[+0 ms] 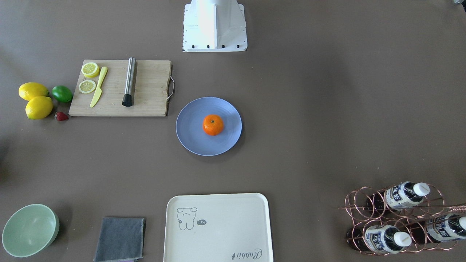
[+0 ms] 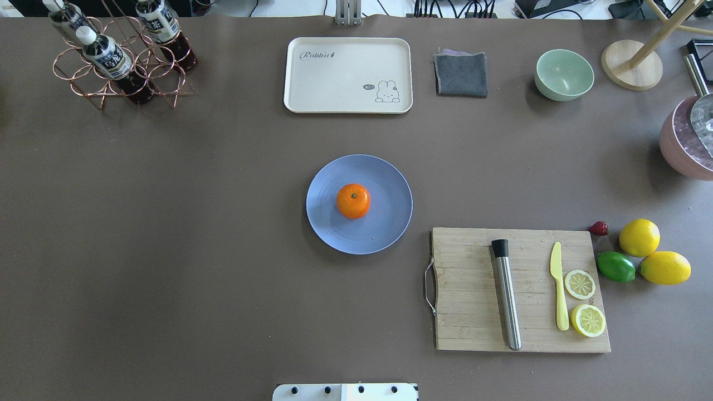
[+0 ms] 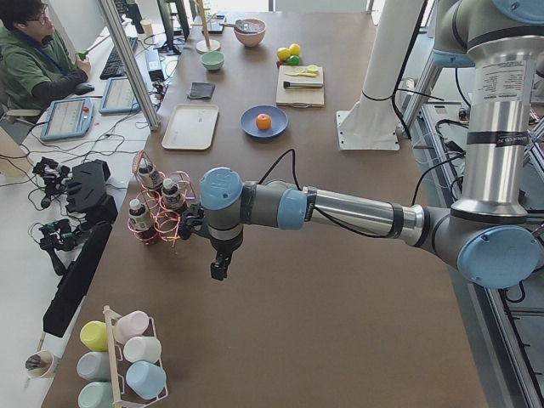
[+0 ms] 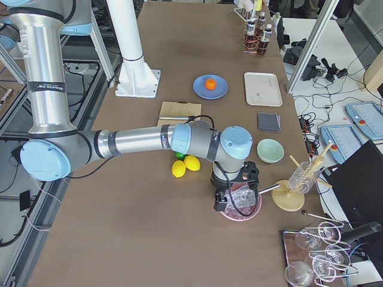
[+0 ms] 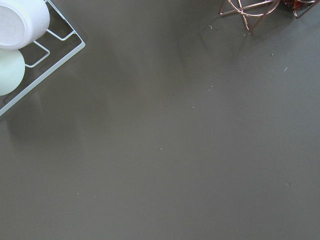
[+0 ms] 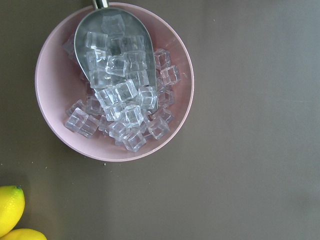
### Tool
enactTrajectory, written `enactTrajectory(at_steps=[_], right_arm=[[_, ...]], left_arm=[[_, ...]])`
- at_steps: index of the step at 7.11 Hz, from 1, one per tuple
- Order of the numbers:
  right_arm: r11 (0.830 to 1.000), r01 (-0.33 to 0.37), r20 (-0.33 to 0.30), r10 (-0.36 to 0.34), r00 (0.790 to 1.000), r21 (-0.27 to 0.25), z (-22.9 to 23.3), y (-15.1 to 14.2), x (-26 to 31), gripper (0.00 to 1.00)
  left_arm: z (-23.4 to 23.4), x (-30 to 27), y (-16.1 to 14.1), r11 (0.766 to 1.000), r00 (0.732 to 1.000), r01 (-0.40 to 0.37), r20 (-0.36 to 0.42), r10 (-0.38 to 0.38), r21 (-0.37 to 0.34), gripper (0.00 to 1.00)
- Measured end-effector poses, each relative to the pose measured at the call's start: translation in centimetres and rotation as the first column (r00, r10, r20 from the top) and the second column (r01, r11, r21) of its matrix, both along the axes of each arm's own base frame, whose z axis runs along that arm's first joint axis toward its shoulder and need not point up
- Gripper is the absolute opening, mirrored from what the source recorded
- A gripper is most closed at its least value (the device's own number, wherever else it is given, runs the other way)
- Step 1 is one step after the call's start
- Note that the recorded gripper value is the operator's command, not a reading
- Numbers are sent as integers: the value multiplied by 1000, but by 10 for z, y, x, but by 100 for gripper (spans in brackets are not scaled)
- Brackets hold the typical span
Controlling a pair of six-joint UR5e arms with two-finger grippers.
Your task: Pick orange to plate
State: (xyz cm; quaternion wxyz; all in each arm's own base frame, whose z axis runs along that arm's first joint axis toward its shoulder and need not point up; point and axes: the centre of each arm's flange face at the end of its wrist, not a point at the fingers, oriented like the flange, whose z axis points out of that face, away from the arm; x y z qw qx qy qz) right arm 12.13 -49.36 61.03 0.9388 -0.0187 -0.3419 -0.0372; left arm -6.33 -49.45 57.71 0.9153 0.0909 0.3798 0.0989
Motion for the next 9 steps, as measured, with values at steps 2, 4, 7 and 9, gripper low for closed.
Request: enactTrajectory(at_steps=[2,4,7,9], right_arm=[[1000,-3,0,3,1000,-2,1,0,1,100],[1000,-4,0,4,1000,0,-1,-1,1,100],[1000,-4,2,4,1000,0,-1,-2,1,100],[1000,-4,5,4,1000,-3,0,-2,0,100]], left_arm=[[2,0,0,1000,1000,-1,1,1,-1,98],[5,0,0,1000,1000,-2,2,2,-6,98],[8,0,0,1000,1000,-3,6,3,-12,98],[9,0,0,1000,1000,-3,7,3,-13,98]])
